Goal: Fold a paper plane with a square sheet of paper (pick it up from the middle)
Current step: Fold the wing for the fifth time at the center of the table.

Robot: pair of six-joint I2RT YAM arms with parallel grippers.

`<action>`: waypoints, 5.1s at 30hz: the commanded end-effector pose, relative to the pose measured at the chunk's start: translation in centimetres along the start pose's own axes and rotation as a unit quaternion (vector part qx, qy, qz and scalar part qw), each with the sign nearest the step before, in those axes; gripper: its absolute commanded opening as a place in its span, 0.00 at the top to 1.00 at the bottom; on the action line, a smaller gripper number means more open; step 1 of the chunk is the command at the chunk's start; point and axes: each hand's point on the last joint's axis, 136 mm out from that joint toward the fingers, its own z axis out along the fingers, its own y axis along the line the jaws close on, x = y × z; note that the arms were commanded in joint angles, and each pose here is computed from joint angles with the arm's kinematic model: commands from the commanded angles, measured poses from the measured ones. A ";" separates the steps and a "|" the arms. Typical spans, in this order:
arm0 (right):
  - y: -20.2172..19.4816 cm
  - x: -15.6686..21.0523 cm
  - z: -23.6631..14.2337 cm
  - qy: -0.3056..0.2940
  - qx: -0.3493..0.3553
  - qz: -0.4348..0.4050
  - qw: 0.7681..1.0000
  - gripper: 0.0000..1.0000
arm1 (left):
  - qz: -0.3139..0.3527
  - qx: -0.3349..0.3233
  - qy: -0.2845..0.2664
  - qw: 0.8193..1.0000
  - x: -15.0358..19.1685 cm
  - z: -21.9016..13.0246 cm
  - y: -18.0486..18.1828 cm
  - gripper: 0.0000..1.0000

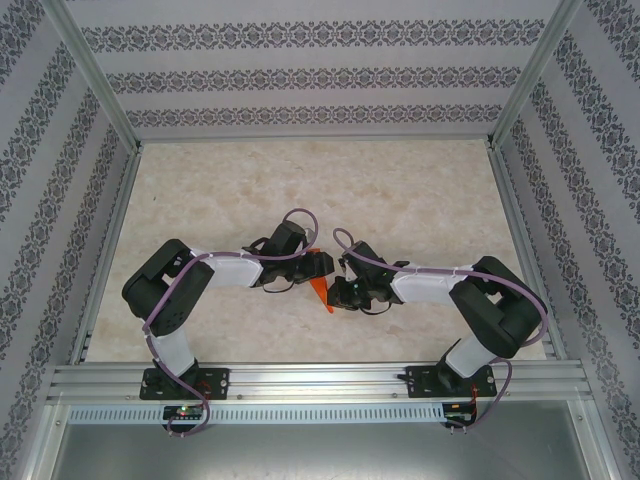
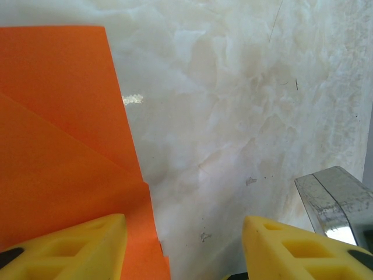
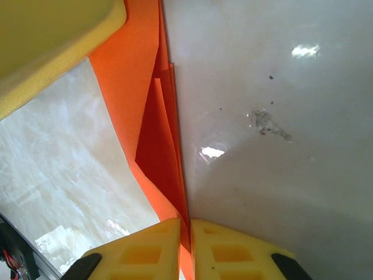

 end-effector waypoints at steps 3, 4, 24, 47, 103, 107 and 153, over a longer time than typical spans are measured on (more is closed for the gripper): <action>-0.1 0.5 -0.8 -0.003 0.002 0.002 1.000 0.81 | -0.004 -0.044 0.024 0.999 1.2 0.9 2.7 0.44; 0.5 0.1 -1.4 -0.016 -0.007 -0.001 1.000 0.80 | -0.003 -0.044 0.024 0.999 1.2 0.9 2.6 0.44; 5.4 -3.7 -1.1 -0.060 -0.128 0.010 0.990 0.97 | -0.003 -0.047 0.031 0.998 1.2 1.1 2.7 0.44; -1.0 -0.5 0.7 -0.033 -0.080 0.073 0.994 0.97 | -0.007 -0.056 0.028 0.998 1.3 1.0 3.2 0.45; 2.0 0.6 -2.6 -0.025 -0.111 0.033 0.993 0.94 | -0.014 -0.068 0.040 0.997 1.7 1.5 3.8 0.45; 3.8 -1.6 -3.6 -0.060 -0.124 0.044 0.990 0.91 | -0.013 -0.066 0.041 0.997 1.7 1.5 3.7 0.45; 2.3 -0.7 -1.9 -0.081 -0.051 0.123 0.988 0.91 | -0.017 -0.070 0.047 0.996 2.0 1.7 4.1 0.46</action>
